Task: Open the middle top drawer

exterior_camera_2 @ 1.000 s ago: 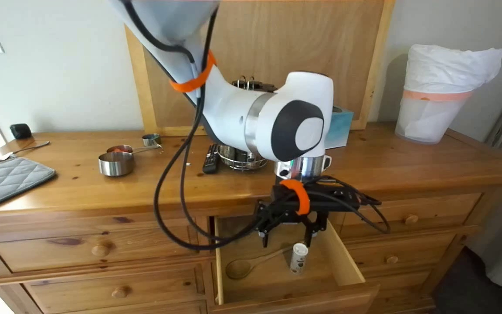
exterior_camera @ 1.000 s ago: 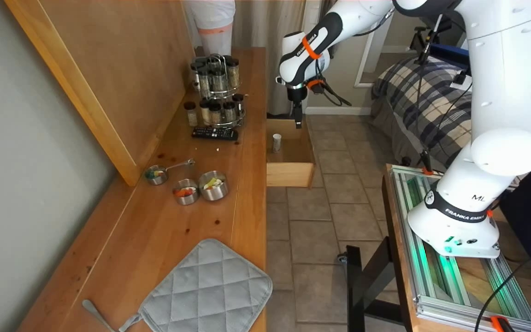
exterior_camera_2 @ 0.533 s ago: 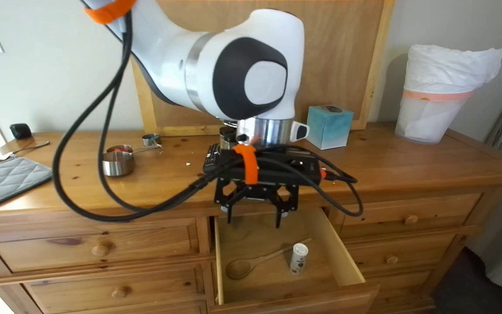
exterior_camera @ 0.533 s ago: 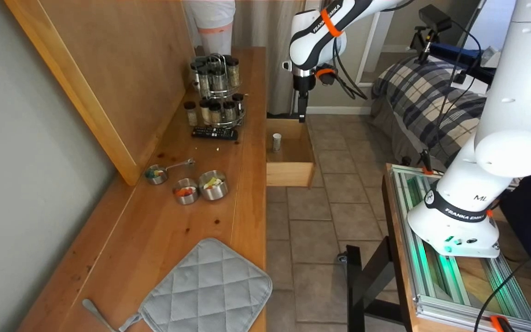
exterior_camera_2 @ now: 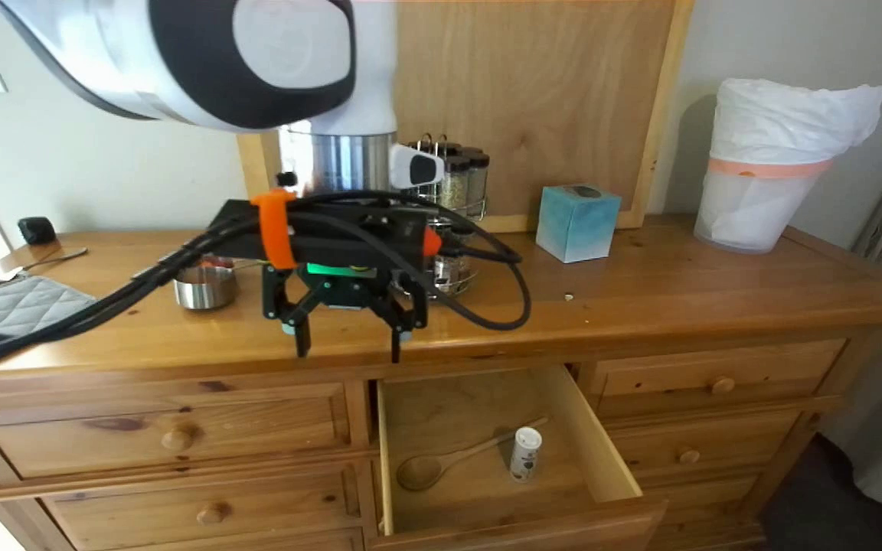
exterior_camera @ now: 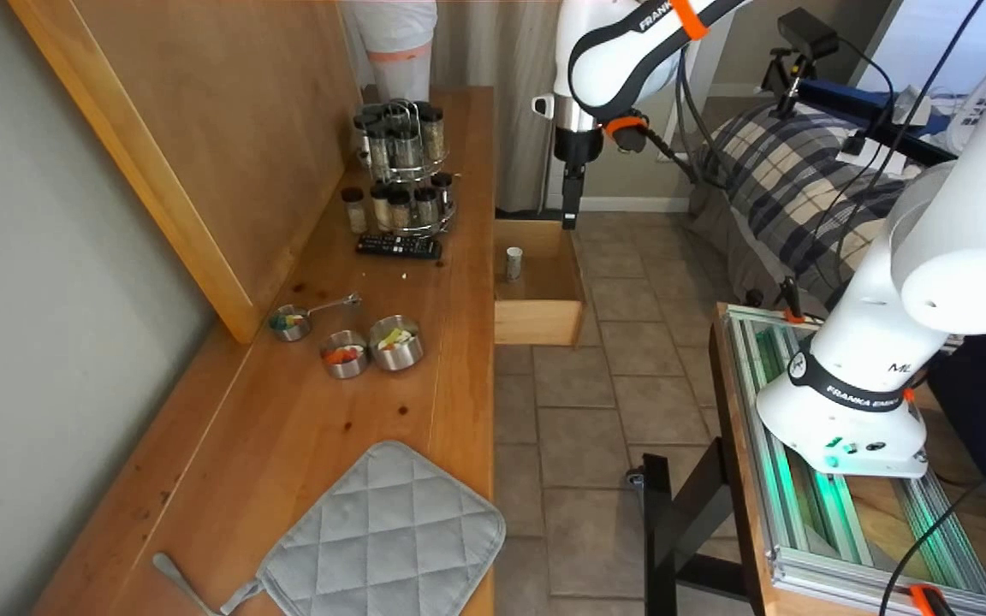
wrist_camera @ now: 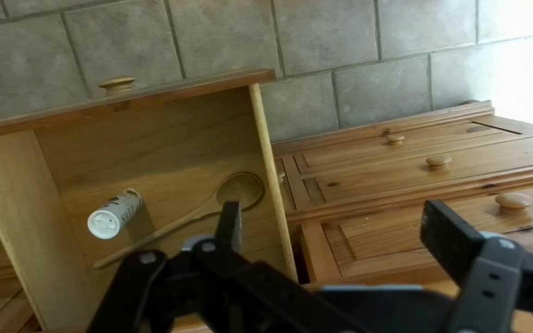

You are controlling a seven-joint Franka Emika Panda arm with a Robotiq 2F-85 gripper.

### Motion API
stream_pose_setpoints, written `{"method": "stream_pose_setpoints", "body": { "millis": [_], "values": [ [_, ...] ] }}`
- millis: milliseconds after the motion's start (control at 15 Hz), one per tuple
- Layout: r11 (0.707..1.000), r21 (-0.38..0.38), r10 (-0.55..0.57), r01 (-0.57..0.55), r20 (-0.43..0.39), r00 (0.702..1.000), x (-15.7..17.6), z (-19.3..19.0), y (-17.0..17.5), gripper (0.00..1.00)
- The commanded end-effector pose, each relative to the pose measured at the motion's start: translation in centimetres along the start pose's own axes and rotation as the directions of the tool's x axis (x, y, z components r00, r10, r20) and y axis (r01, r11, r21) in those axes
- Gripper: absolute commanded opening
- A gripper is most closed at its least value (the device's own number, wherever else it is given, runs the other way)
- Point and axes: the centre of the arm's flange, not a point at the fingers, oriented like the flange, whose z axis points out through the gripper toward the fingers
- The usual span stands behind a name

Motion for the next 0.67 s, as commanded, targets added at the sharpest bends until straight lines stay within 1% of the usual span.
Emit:
{"method": "stream_pose_setpoints", "body": {
  "millis": [0,67,267,600],
  "values": [
    [0.999,-0.033,0.034,-0.037,-0.075,0.997,-3.3,-2.8,-3.2,1.0],
    [1.0,-0.005,0.01,-0.01,-0.028,1.0,-0.9,-1.3,-1.4,1.0],
    [1.0,-0.01,0.022,-0.023,-0.061,0.998,-2.1,-2.5,-2.4,1.0],
    [1.0,-0.009,0.025,-0.026,-0.064,0.998,-2.4,-2.4,-2.4,1.0]
  ]
}}
